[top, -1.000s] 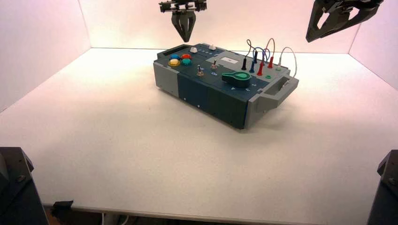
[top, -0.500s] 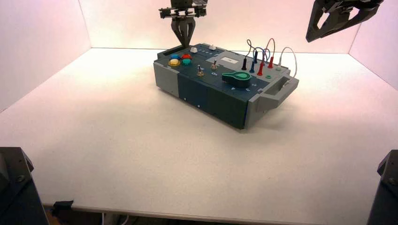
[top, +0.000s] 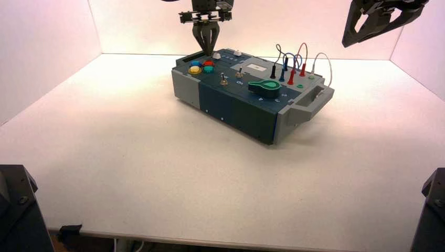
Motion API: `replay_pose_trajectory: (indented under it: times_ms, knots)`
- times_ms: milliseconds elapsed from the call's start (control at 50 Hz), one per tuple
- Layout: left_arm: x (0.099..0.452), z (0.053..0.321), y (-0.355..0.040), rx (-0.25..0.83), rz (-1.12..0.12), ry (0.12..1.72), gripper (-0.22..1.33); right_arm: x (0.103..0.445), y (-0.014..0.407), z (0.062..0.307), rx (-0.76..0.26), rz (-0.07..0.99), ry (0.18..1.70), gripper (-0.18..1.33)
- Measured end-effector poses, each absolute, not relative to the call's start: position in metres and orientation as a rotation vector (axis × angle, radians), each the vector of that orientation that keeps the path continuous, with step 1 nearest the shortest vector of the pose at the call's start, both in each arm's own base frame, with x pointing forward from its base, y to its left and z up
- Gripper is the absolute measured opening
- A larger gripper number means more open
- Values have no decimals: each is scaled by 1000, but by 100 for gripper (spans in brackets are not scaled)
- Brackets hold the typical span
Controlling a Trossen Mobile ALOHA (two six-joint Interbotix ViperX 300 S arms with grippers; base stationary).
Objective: Move the bottom slider to position 2.
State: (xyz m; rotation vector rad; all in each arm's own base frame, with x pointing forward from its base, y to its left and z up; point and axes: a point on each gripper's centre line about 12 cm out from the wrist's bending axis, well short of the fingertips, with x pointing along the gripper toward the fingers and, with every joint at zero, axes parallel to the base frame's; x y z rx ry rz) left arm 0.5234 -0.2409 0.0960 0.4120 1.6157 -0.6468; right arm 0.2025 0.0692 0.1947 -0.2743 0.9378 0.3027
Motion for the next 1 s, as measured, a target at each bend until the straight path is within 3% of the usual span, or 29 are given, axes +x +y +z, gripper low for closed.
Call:
replay_pose_trajectory:
  times_ms: [1000]
  knots:
    - [520, 93, -246, 421, -656, 1625, -16, 203, 69, 194, -274, 302, 938, 83]
